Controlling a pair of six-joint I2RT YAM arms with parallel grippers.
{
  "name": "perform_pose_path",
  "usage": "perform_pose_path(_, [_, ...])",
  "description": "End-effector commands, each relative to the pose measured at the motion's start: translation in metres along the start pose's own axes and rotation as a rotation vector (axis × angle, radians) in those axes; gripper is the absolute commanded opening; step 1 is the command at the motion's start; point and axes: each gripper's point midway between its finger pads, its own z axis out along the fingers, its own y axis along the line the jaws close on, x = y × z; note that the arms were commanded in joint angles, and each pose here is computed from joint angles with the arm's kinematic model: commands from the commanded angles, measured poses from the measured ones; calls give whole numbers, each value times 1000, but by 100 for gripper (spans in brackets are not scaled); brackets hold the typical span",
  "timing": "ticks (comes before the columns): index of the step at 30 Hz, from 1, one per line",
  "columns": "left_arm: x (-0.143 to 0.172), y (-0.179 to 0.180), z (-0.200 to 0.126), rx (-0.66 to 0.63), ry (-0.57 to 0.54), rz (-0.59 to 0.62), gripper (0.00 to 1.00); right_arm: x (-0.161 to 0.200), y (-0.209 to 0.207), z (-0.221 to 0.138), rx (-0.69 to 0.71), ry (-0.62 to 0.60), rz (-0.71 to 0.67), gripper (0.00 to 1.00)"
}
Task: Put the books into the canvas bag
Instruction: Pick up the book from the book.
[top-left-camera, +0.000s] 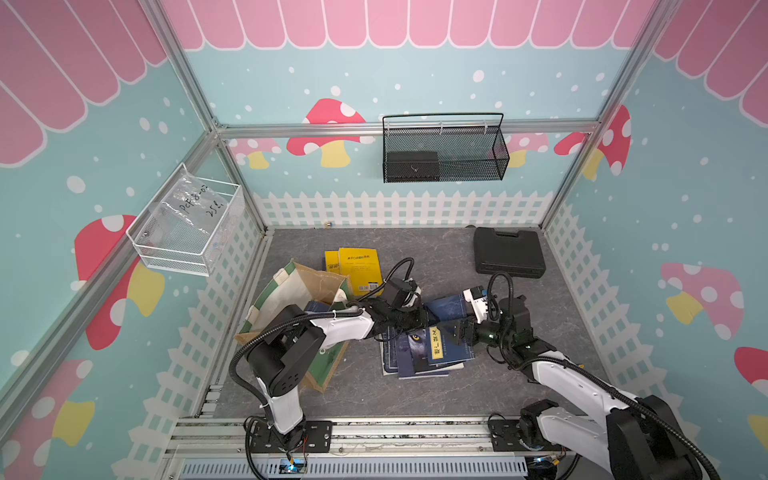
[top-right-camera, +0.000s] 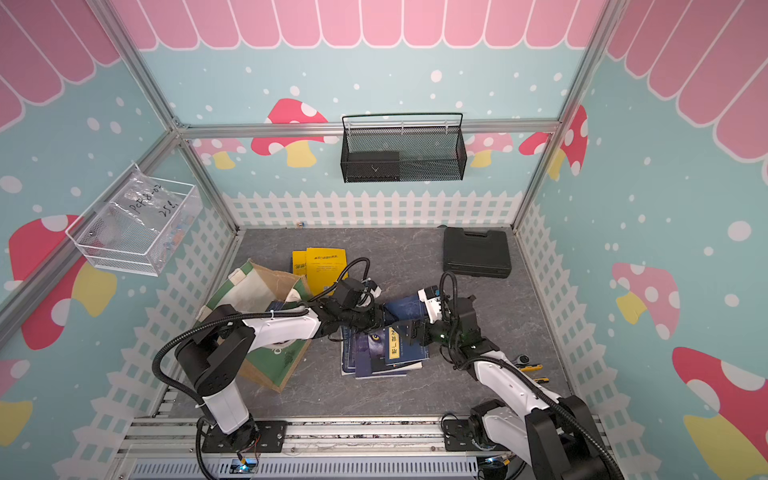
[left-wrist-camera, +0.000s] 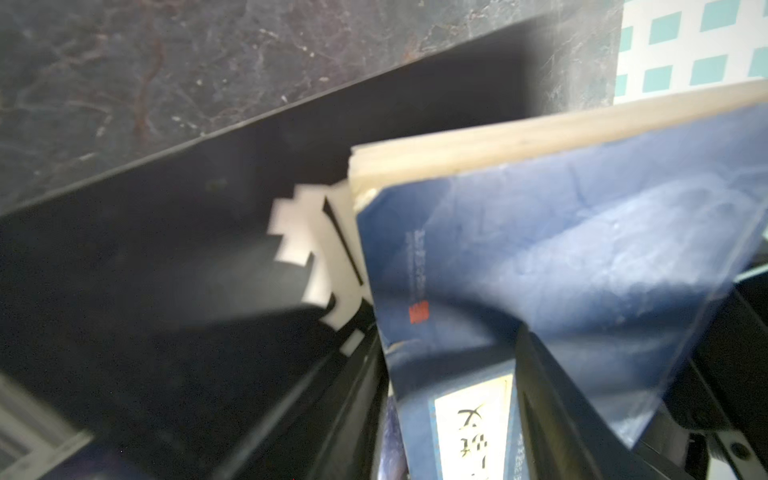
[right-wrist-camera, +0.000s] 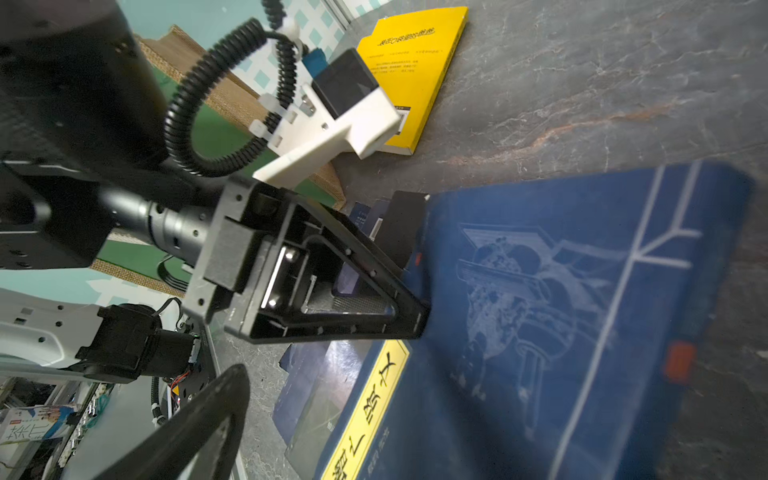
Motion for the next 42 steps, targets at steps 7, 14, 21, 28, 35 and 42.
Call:
perform_pose_path(7, [-8,-39,-4,143,-2,31,54,-7,8,-11,12,-6,-39,37])
perform_pose_path(14, [-10,-68,-33,188,14,136,64,-14,8,-16,20,4,-63,1])
perform_pose_path(21, [-7,-112,-106,103,7,425,79,-37,47,-32,-189,-32,-156,0])
perform_pose_path(28, [15,-134,-170,13,58,667,89,-46,101,-49,-514,-36,-200,0])
perform_pose_path(35, [16,-129,-214,-149,23,815,99,-46,131,-55,-654,0,-250,0])
perform_pose_path(42, [31,-131,-206,-202,151,902,99,-35,151,-43,-735,77,-276,0])
